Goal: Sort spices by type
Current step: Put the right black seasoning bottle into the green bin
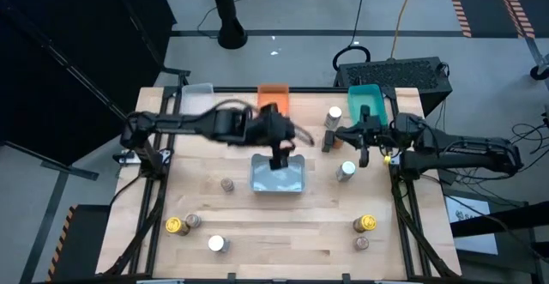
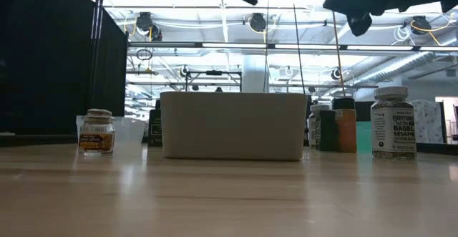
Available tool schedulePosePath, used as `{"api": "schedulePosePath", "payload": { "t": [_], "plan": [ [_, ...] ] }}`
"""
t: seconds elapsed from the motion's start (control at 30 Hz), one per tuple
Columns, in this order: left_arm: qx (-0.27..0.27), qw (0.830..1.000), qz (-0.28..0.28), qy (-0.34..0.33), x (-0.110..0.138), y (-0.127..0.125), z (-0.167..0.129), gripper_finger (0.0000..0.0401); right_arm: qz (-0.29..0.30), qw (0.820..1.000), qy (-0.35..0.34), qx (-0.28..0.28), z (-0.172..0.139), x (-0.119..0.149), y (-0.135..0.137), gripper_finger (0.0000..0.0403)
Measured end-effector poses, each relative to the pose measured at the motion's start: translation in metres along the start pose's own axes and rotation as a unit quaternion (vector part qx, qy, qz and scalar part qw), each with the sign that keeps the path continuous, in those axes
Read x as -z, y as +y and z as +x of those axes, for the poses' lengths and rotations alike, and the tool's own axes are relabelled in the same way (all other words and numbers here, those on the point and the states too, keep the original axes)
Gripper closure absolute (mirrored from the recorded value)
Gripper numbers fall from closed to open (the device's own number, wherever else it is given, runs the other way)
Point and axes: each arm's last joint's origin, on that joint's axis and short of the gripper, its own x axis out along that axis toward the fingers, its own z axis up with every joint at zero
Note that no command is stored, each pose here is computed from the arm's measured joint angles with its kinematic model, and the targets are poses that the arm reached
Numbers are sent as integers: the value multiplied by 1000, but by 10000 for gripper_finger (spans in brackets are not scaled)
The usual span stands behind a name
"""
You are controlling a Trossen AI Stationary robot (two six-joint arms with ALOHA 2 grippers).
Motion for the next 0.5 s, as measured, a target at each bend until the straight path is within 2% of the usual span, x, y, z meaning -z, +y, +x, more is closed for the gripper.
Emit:
{"api": "schedulePosePath", "payload": {
  "t": [0.27, 0.4, 0.5],
  "plan": [
    [-41, 998, -34, 17, 52, -40, -25, 122, 32, 998, 40, -38, 21, 14, 16, 403],
    [-63, 996, -65, 1, 78, -42, -52, 122, 50, 997, 61, -24, 32, 22, 22, 403],
    [-46, 995, -85, -8, 104, -46, -73, 122, 63, 995, 72, -34, 40, 27, 28, 403]
  ]
}}
